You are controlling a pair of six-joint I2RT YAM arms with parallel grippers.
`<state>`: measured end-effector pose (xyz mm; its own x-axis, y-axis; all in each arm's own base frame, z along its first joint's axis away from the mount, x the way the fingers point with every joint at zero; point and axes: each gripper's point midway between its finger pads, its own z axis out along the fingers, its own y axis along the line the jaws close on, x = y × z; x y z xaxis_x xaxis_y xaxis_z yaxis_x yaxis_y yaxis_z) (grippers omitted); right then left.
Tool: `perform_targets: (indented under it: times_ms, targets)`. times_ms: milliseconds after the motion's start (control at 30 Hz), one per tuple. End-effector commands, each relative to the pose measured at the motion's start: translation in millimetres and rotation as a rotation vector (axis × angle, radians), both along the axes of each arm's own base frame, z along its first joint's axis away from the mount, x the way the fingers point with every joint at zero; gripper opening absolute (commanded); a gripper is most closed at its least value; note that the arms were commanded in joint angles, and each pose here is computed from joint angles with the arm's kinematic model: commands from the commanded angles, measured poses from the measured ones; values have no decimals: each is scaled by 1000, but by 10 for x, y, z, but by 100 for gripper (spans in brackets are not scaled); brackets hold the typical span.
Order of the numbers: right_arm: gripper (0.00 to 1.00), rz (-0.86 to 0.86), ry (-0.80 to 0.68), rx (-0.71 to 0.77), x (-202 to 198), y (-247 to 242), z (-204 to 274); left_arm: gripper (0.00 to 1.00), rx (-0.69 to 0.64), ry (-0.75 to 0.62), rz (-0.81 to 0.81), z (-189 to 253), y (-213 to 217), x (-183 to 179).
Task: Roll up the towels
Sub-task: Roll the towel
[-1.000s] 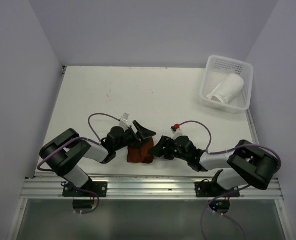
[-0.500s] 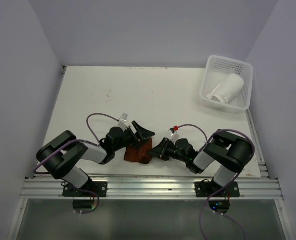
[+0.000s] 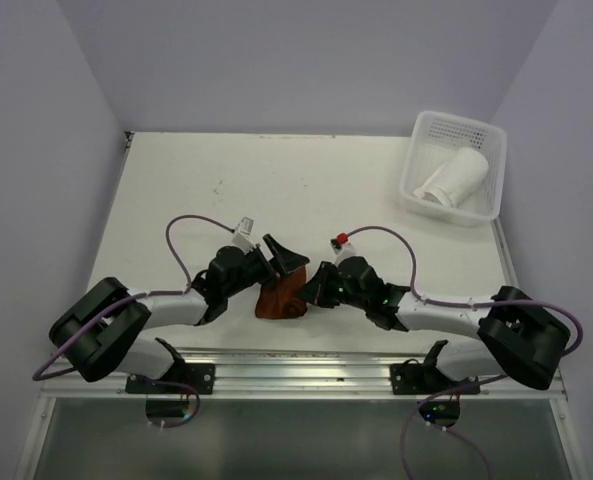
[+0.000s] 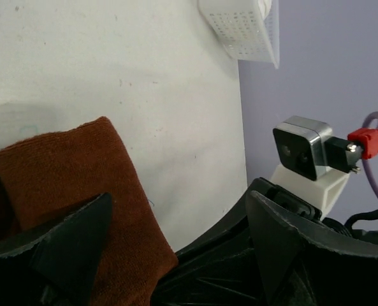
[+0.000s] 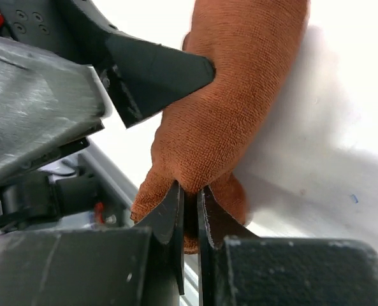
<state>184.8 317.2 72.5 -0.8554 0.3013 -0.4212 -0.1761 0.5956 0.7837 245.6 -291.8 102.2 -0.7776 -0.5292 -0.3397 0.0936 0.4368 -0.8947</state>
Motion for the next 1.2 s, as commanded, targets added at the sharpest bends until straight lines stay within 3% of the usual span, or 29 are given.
perform_targets:
  times_ms: [0,200,567,733,933,1167]
  targets:
    - [0,-1,-8,-436,-5,-550,-312,90,72,-70,30,115,58,141]
    - [0,81,27,-619,-27,-663,-417,91,70,-103,27,290,28,193]
    - [0,35,-26,-812,94,-974,-355,91,71,-149,30,507,-4,261]
    - [0,35,-116,-904,156,-983,-212,92,22,-131,13,566,-86,282]
    - [0,70,-188,-1115,145,-1012,-171,90,-47,-77,6,558,-207,328]
    - [0,64,-221,-1204,184,-999,-108,90,-104,-36,11,524,-175,292]
